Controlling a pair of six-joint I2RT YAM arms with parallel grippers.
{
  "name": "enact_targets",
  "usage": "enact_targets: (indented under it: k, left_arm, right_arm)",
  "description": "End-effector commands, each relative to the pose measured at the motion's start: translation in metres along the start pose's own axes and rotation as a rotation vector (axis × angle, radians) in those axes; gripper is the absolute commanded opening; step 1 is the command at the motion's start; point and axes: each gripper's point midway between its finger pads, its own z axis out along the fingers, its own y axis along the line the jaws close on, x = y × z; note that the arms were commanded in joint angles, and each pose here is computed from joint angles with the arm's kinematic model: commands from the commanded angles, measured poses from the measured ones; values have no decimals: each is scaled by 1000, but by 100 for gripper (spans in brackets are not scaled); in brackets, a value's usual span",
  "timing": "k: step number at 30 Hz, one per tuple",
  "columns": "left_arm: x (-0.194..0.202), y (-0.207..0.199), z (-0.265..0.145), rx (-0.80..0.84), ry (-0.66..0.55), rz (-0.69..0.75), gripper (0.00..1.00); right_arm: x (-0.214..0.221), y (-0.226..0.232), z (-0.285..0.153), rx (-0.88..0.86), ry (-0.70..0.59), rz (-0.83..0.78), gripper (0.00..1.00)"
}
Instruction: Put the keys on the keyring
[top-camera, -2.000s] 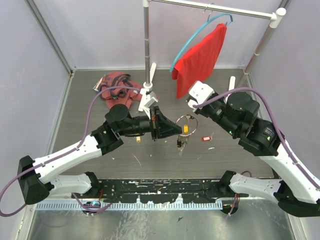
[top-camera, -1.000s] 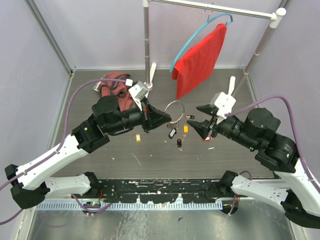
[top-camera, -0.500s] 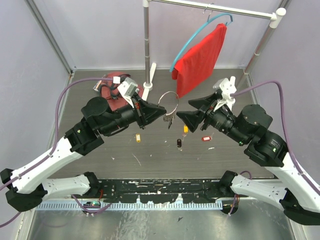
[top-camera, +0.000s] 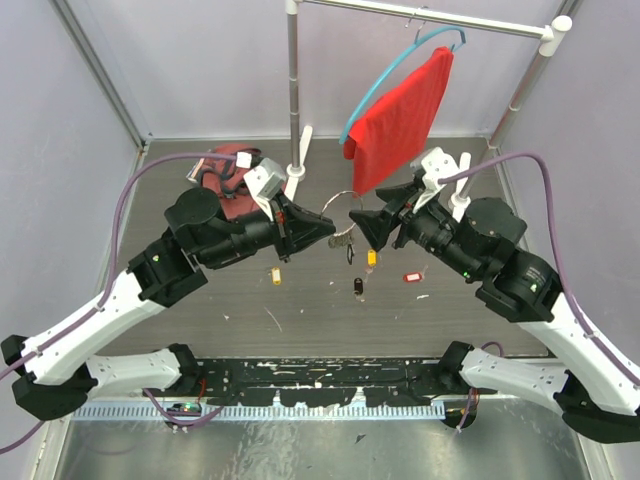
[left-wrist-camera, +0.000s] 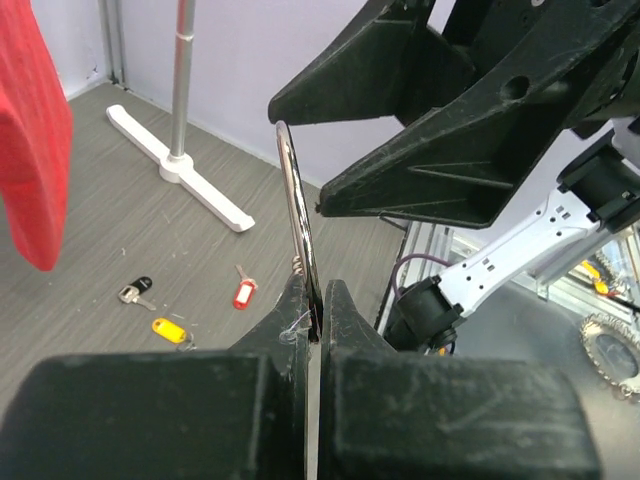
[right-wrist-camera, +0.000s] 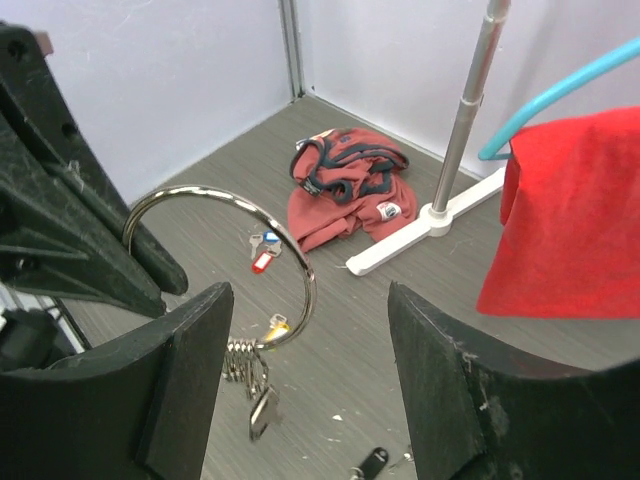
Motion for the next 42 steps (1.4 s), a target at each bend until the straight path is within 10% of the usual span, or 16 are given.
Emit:
enact_targets:
  k: [1,17,42]
  left_arm:
    - [-17,-9,-9,29,3,96,0]
    - [-84,20,-15,-196,-280,-15,0]
    - [-114,-10,-27,-71,-358,-47,0]
  right_arm:
    - [-30,6,-22,-71,-45,-179,68]
    - [-8,57,-20,-354,-34,-84,39]
    - [4,58,21,-344,-217,-64,45]
